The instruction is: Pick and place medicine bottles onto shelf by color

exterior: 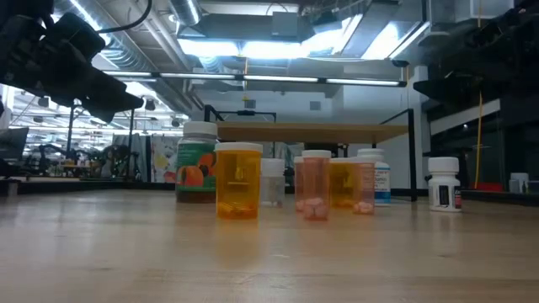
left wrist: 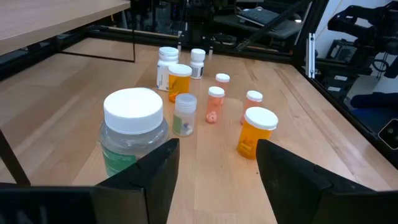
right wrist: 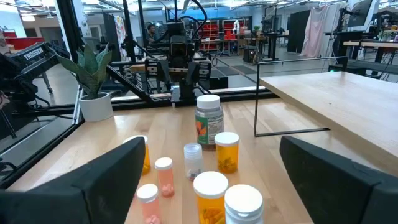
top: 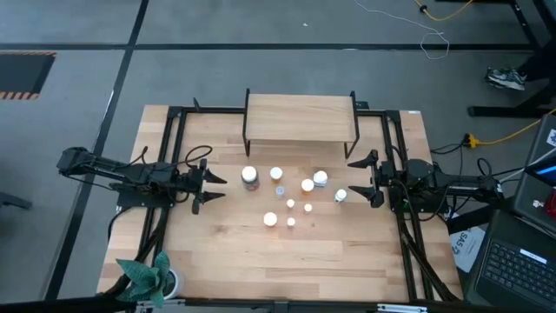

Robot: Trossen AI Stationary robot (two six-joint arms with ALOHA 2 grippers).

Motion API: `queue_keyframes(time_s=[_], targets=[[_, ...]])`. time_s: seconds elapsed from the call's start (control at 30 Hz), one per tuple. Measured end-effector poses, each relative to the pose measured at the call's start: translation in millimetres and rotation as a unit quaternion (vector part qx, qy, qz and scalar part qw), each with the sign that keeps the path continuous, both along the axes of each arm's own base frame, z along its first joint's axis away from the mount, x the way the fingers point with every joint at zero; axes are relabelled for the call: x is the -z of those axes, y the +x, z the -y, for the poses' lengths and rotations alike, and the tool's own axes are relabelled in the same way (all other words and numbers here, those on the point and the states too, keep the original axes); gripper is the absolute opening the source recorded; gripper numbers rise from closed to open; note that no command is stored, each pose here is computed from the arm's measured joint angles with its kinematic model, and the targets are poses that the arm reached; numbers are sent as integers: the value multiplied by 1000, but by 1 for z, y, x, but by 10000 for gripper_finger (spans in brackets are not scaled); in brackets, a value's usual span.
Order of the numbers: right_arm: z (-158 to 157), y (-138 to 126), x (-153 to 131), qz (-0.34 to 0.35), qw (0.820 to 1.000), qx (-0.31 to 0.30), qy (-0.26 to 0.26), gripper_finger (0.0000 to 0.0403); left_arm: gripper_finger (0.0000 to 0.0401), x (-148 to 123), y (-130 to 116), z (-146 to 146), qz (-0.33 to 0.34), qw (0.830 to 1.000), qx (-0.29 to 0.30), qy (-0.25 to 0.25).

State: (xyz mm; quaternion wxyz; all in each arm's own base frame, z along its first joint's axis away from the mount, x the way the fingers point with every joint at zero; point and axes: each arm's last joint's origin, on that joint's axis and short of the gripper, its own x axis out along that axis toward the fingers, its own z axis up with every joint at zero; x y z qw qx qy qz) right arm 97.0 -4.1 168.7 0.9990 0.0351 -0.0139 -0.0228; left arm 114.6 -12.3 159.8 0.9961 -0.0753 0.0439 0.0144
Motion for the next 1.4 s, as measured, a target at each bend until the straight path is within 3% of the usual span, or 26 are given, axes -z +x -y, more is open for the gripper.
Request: queue_keyframes(time_s=[0.77, 0.93, 1.17, 1.4], targets=[[0, 0, 0, 0, 1000, 0, 3, 375, 209, 0, 0, 0, 0, 1000, 0, 0], [0, 0, 0, 4, 997, -3, 80, 375, 209, 0, 0, 0, 0, 1000, 0, 0], [-2, 0, -1, 6, 979, -47, 198, 375, 209, 0, 0, 0, 0, 1000, 0, 0], [-5, -1, -10, 42, 966, -99, 234, 375, 209, -1, 0, 0, 3, 999, 3, 51]])
